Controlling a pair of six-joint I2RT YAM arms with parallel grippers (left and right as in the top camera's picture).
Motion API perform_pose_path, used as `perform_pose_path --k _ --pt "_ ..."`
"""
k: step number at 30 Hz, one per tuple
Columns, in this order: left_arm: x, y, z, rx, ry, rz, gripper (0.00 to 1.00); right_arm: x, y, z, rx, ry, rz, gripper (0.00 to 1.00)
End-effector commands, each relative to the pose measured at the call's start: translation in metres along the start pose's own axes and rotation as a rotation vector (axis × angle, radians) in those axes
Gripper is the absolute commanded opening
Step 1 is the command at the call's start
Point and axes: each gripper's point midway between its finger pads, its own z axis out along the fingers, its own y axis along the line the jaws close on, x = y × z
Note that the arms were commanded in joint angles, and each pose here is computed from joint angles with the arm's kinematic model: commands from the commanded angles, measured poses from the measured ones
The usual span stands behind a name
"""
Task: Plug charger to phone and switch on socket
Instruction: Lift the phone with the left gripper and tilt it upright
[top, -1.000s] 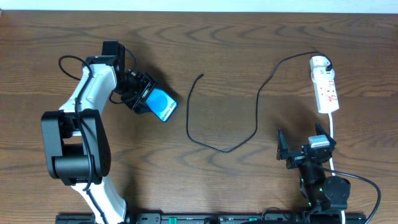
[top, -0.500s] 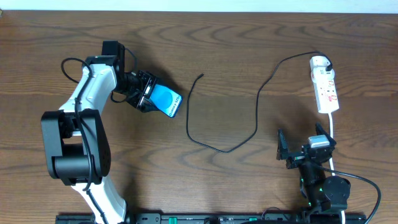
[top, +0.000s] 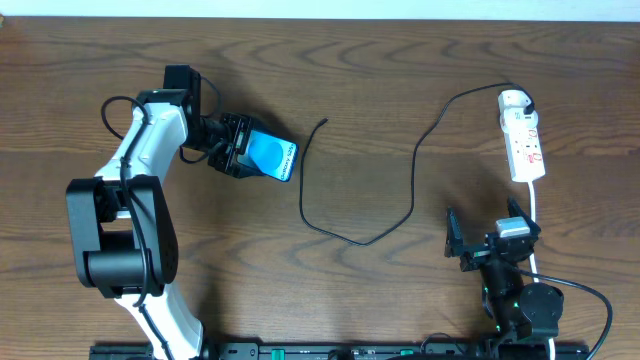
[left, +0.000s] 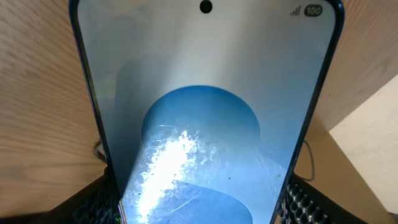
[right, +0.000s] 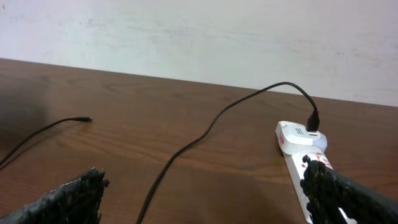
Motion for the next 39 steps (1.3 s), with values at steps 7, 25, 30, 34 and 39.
perform_pose_path --k 7,25,30,34,39 --pt "0.015 -0.011 -0.008 0.055 0.061 -0.011 0.64 0.001 -0.003 0.0 0.015 0.0 -0.013 0.99" --pt "0.012 -0.023 -0.009 0.1 0.054 0.036 0.64 -0.017 -0.006 -0.001 0.031 -0.073 -0.02 0.99" --pt "0.012 -0.026 -0.009 0.111 0.055 0.048 0.63 -0.016 -0.005 -0.001 0.022 -0.069 0.041 0.99" --pt "0.014 -0.027 -0.009 0.117 0.069 0.048 0.63 -0.014 -0.005 0.0 0.02 -0.058 0.095 0.99" --pt "0.016 -0.027 -0.009 0.121 0.077 0.049 0.63 -0.019 -0.005 0.0 0.02 -0.059 0.094 0.99"
